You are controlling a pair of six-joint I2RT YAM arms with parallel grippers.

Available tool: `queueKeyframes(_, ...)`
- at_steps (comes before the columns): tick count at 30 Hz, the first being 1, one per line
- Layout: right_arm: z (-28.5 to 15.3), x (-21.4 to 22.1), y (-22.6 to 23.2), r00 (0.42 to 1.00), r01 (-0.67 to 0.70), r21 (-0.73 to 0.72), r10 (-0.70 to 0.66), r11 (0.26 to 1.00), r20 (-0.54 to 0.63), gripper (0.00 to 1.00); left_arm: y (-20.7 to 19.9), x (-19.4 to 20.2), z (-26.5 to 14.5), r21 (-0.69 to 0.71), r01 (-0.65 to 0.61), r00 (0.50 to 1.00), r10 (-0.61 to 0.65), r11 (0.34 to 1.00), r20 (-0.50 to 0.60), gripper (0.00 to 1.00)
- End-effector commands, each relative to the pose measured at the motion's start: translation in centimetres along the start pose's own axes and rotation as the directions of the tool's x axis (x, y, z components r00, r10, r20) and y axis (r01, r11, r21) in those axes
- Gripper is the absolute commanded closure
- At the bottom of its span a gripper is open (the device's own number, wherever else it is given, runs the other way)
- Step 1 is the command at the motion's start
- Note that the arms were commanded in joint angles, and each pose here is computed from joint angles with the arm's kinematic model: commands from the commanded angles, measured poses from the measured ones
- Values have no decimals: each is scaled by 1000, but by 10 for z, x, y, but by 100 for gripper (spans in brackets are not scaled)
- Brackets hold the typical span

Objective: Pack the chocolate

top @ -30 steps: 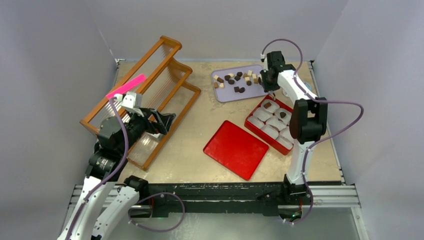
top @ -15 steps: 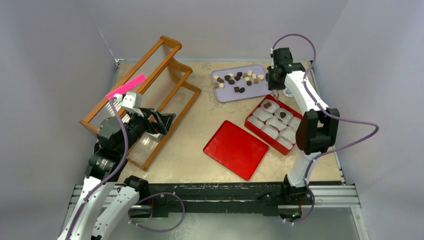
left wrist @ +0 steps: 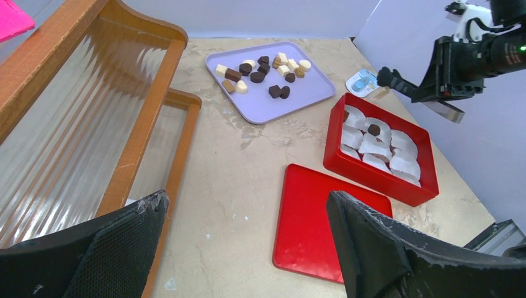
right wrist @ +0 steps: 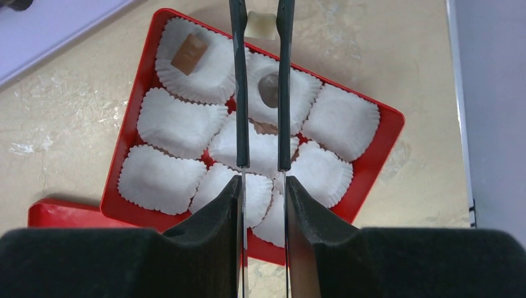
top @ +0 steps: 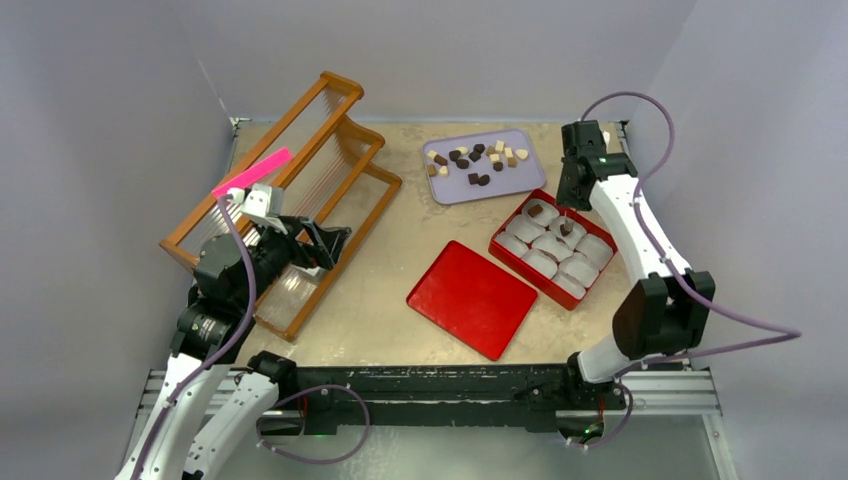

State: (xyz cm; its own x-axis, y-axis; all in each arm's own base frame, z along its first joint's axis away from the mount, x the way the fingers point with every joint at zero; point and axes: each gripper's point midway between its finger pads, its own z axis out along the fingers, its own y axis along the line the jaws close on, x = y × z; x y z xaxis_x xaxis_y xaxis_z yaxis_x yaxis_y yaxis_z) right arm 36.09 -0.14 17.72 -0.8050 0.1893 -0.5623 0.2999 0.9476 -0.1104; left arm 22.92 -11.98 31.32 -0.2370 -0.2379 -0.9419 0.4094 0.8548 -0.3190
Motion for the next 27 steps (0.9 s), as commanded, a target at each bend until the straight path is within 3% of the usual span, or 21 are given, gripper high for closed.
queueKeyframes(1, -20, 10, -23, 992, -122, 88, 119, 989, 37, 76, -4, -8, -3, 15, -7, 1000, 6, 1000, 29, 2)
queueKeyframes(12, -34, 50, -51, 990, -141, 176, 142, 974, 6, 77, -7, -12, -7, 23, -12, 999, 11, 1000, 49, 2)
queueKeyframes(27, 0, 80, -55, 986, -127, 261, 150, 957, -71, 74, -10, -12, -10, 27, -17, 999, 16, 999, 52, 2)
